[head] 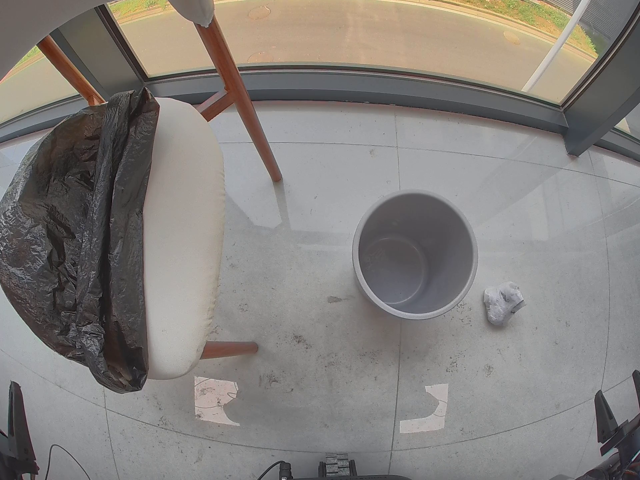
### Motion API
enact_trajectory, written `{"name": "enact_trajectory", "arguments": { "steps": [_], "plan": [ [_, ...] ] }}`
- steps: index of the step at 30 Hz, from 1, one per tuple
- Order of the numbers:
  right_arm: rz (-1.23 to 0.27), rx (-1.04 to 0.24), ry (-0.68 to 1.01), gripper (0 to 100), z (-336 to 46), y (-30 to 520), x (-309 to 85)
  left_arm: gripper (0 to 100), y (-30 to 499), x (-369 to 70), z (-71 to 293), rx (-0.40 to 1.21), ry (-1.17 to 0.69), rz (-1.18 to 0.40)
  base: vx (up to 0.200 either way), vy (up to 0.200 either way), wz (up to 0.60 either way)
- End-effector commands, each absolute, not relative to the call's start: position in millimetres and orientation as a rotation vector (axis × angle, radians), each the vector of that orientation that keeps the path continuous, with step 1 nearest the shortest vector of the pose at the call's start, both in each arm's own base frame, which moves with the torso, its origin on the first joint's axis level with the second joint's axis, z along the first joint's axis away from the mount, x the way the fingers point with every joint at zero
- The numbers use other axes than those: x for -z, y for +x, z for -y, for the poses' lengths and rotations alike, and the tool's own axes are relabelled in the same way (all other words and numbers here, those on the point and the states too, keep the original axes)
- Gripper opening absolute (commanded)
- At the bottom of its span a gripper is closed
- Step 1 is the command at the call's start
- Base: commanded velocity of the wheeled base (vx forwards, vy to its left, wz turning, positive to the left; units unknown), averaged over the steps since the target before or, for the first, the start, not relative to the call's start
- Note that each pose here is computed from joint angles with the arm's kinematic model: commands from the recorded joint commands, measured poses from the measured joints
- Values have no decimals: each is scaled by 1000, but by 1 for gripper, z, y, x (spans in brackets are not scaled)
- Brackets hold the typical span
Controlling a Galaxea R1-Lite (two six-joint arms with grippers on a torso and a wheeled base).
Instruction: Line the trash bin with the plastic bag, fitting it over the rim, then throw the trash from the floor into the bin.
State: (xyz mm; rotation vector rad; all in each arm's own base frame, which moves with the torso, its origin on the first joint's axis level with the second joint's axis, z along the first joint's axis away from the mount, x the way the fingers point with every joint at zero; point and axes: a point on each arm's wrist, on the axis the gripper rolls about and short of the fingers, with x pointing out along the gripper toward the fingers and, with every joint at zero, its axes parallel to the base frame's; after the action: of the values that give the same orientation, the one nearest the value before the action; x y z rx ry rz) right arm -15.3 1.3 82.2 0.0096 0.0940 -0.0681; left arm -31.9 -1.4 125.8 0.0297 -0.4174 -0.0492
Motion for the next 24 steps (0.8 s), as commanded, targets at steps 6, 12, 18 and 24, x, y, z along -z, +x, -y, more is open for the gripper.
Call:
{"name": "enact_trajectory", "arguments": {
  "steps": [6, 12, 18, 24],
  "plan": [
    [-112, 68, 11, 100, -1, -14, -77, 100, -43, -138, 3, 131, 29, 214, 0, 0, 0],
    [-112, 68, 11, 100, -1, -14, -77, 100, -50, -140, 5, 201, 15, 127, 0, 0, 0],
    [-112, 68, 11, 100, -1, -14, -77, 100, -50, -164, 5, 234, -56, 112, 0, 0, 0],
    [-112, 68, 11, 100, -1, -14, -77, 100, -32, -176, 5, 229, -68, 15, 0, 0, 0]
  ]
}}
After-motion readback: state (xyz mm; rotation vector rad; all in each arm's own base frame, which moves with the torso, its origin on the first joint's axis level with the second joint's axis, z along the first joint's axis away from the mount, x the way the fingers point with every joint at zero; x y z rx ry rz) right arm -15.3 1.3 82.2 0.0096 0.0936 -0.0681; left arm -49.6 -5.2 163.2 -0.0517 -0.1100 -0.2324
